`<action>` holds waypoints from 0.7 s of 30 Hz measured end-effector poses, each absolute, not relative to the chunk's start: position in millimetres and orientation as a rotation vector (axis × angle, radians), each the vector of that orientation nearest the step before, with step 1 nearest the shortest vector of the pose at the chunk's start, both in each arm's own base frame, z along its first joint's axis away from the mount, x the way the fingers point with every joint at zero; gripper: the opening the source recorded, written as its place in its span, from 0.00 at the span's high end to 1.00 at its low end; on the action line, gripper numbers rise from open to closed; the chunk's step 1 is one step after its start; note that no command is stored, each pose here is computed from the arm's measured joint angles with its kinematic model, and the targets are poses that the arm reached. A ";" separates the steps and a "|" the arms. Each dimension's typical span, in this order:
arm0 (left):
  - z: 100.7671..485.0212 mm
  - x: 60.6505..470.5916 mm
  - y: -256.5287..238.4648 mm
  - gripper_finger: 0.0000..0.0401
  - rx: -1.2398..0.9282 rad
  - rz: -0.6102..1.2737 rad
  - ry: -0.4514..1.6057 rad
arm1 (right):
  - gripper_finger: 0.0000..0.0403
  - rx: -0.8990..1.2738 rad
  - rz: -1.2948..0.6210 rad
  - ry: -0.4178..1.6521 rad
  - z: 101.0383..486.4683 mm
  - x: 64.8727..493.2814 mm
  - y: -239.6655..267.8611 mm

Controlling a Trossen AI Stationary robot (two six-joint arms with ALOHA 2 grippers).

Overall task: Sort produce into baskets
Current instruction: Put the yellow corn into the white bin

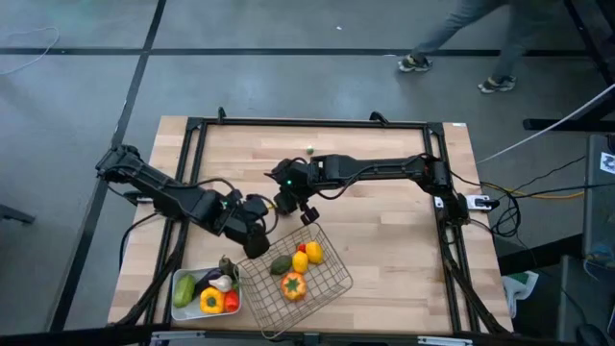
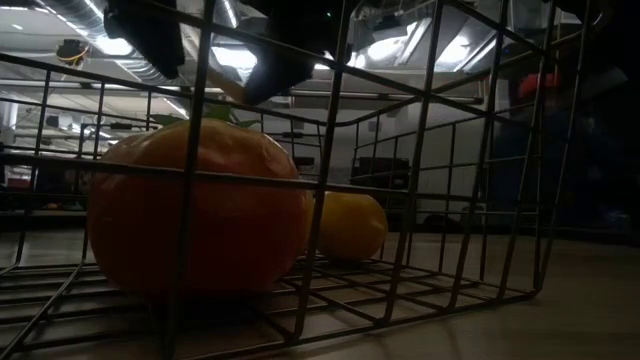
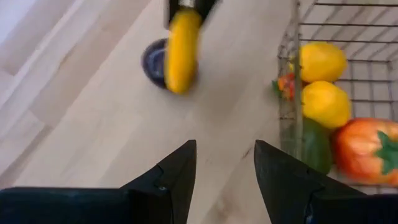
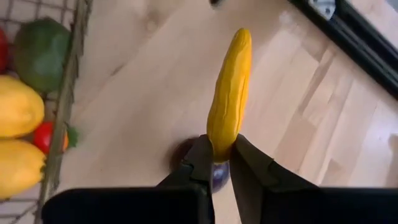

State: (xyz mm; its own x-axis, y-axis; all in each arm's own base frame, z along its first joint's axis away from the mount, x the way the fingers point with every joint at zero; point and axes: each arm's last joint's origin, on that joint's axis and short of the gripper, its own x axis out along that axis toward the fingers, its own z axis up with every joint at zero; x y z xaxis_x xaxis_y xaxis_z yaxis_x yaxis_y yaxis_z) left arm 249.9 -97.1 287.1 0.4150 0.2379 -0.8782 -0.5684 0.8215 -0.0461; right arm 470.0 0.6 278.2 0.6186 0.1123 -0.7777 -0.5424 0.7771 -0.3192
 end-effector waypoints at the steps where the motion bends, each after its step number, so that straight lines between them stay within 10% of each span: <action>1: 287.0 249.4 -97.2 0.61 -0.360 0.529 1.023 | 0.90 -0.571 0.409 0.815 278.6 470.4 0.9; 21: 290.0 259.1 -80.4 0.61 -0.313 0.603 0.925 | 0.90 -0.557 0.438 0.752 280.0 474.6 2.3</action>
